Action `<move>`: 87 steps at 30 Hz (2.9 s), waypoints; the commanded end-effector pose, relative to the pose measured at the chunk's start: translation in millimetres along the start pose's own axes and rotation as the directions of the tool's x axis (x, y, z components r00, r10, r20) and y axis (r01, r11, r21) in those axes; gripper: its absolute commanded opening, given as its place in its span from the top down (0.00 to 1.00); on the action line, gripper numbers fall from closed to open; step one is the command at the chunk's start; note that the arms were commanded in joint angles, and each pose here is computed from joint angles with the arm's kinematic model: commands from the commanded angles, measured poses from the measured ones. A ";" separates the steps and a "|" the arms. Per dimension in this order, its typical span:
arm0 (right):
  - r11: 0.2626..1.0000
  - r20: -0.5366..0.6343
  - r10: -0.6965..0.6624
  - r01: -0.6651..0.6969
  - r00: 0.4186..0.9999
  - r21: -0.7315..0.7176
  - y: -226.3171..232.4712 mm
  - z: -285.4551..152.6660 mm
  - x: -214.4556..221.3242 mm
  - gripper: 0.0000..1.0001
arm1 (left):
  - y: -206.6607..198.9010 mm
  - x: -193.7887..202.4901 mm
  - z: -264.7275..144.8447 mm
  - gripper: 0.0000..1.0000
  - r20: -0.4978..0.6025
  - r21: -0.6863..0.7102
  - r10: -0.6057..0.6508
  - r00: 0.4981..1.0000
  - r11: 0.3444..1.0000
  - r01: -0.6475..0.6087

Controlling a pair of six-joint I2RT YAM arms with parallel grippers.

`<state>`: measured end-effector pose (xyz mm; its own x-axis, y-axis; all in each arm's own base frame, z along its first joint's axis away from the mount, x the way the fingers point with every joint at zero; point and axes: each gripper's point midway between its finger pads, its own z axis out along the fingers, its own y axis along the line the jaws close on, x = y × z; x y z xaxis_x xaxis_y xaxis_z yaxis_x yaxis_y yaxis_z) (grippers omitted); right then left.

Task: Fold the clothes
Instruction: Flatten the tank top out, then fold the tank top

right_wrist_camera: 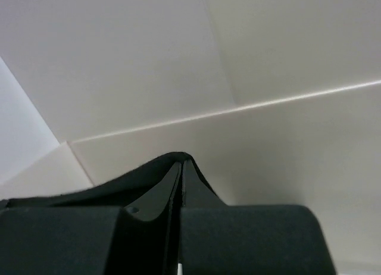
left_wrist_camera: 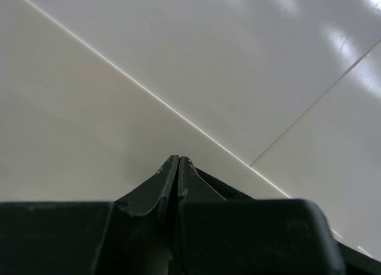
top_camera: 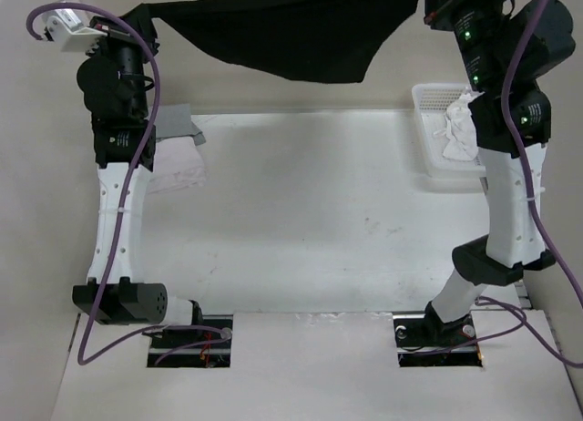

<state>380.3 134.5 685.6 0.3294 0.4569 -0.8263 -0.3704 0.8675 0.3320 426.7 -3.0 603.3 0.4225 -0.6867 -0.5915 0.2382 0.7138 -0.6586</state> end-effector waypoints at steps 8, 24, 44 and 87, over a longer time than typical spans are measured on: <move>0.986 -0.311 -0.057 0.102 0.949 0.131 -61.3 -68.7 140.5 1.00 | 62.8 58.9 -72.9 1.00 -0.102 -0.103 -0.004 0.995 0.995 -0.007; 0.905 -0.801 0.408 -0.307 0.437 0.294 -27.6 -447.9 367.7 1.00 | 187.6 153.2 -354.1 1.00 -0.444 -0.398 -0.089 0.892 0.911 -0.108; 0.958 -0.703 0.275 -0.120 0.656 0.262 -51.0 -352.7 370.3 1.00 | 197.3 184.8 -273.5 0.99 -0.367 -0.455 -0.065 0.928 0.883 -0.118; 0.841 -0.602 0.442 -0.074 0.665 0.536 -188.0 -249.9 488.2 0.90 | 290.7 333.0 -235.4 0.53 -0.594 -0.500 -0.087 0.800 0.819 -0.282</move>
<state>407.4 148.5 109.8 -0.5159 0.5079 -0.6899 0.1073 0.8373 0.5362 449.0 -61.8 125.7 -0.1934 -0.6663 -0.7202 -0.3385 0.7343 -0.5884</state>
